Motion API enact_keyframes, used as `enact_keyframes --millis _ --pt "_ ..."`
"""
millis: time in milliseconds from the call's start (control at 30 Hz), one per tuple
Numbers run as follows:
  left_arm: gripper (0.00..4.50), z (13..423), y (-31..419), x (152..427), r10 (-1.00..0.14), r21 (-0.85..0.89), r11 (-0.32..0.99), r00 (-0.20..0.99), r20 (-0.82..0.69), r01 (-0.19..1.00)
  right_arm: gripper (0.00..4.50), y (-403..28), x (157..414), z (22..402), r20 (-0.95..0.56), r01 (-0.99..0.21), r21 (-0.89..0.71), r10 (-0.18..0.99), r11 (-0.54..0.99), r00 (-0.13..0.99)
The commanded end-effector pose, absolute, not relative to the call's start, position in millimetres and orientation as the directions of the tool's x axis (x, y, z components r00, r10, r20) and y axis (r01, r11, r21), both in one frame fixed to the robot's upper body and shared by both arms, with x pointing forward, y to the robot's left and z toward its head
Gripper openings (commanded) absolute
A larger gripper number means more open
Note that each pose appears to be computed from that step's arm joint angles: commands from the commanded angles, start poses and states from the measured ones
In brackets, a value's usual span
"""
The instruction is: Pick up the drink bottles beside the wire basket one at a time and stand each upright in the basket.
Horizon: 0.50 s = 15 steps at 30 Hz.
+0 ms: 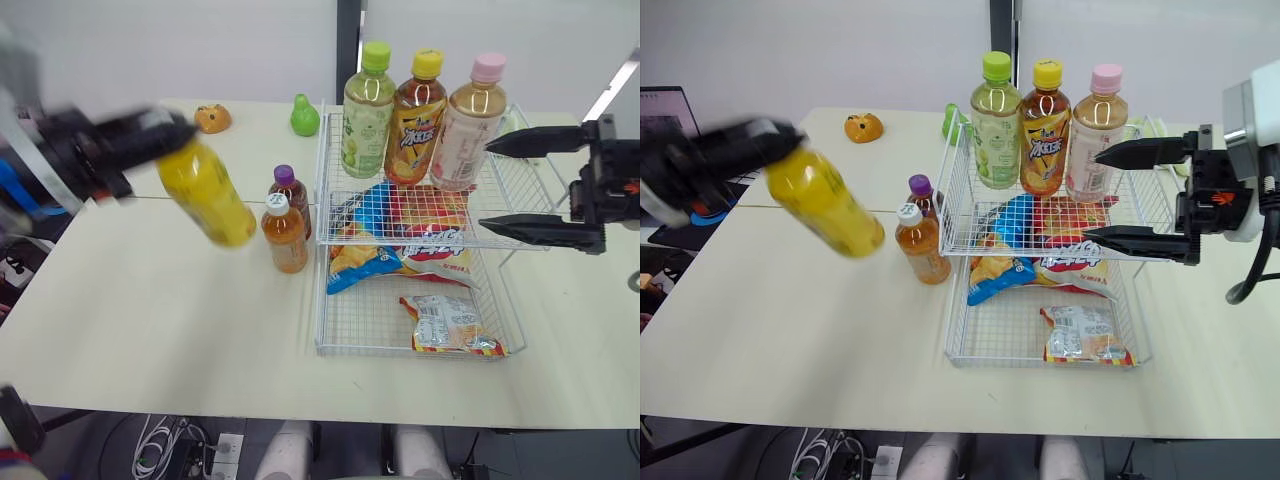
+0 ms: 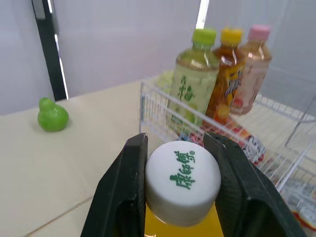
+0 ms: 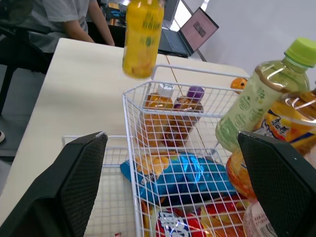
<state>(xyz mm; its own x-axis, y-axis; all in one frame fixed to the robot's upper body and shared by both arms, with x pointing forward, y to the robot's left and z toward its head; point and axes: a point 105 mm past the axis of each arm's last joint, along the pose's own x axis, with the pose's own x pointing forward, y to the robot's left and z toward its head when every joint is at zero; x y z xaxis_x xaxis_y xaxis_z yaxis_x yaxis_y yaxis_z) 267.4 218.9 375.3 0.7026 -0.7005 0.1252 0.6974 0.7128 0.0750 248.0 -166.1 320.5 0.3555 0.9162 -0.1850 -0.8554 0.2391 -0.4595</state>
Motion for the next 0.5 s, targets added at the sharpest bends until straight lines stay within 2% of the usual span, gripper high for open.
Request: enact_keyframes --millis 33,367,500 --pt "1.37 412.4 220.8 261.3 -0.740 0.103 0.670 0.651 0.170 0.735 4.50 -173.3 239.7 332.3 -0.165 -0.822 -0.514 0.912 0.246 0.376" --pt "1.37 484.9 157.8 267.7 -0.916 0.200 0.390 0.357 0.183 0.899 4.50 -176.8 231.9 325.8 -0.161 -0.844 -0.467 0.913 0.265 0.376" --pt "1.37 490.3 119.7 272.7 -0.967 0.221 0.246 0.222 0.128 0.944 4.50 -179.1 230.7 326.4 -0.153 -0.838 -0.464 0.906 0.288 0.395"
